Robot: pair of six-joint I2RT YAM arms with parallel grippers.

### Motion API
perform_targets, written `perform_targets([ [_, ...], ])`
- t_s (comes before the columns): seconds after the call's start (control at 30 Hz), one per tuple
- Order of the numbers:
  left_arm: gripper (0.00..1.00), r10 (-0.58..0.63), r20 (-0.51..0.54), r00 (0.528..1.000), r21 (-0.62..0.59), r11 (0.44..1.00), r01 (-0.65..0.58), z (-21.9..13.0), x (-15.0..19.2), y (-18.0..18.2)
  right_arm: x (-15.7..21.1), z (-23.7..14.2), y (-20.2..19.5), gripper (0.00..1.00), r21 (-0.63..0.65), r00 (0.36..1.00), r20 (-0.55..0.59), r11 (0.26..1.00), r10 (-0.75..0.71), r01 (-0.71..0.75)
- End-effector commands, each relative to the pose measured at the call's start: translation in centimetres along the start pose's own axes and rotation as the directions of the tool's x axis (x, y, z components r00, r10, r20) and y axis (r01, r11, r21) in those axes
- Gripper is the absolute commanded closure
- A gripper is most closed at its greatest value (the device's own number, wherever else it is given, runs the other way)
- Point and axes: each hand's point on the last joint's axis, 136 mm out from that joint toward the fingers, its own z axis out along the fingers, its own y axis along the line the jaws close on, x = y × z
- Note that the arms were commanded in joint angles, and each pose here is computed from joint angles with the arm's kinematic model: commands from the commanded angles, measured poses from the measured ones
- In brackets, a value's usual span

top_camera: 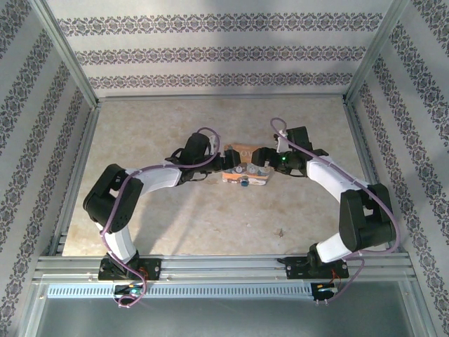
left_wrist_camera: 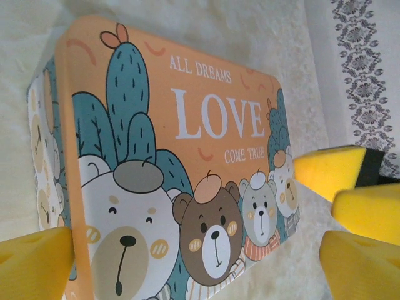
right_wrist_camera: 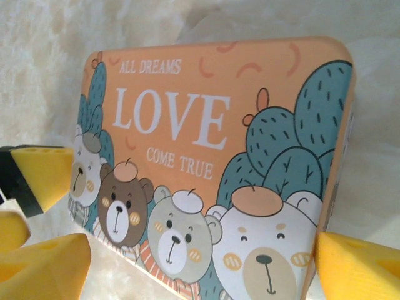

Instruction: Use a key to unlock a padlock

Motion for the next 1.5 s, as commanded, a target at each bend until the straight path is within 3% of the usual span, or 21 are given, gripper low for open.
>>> perform_targets([
  [0.0,0.01,0.025,0.02,0.999,0.012,1.0,-0.026,-1.4,-0.9,-0.5,0.4,0.2,2.8,0.09,-0.069,1.0,-0.004,0.997,-0.02,0.02],
  [0.47,0.01,0.009,0.069,0.998,-0.035,0.999,-0.007,-2.6,-3.6,2.2,0.6,5.4,6.8,0.08,-0.122,0.996,-0.06,0.991,-0.067,0.059],
  [0.7,0.01,0.004,0.097,0.995,-0.06,0.998,0.002,-3.3,-5.0,3.5,0.7,6.0,7.4,0.09,-0.127,0.996,-0.055,0.99,-0.07,0.063],
  [1.0,0.01,0.084,0.137,0.987,-0.127,0.99,-0.067,-7.0,-5.9,3.4,-1.1,-0.9,3.7,0.04,0.149,0.985,0.116,0.983,-0.128,0.11],
  [1.23,0.01,0.165,0.199,0.966,-0.226,0.967,-0.119,-12.2,-4.9,3.7,3.0,-6.2,0.6,0.07,0.319,0.993,0.022,0.942,-0.112,0.1],
  [1.47,0.01,0.166,0.282,0.945,-0.298,0.951,-0.078,-16.1,-2.5,5.5,9.3,-8.7,-1.7,0.25,0.385,0.995,-0.1,0.923,0.015,0.025],
])
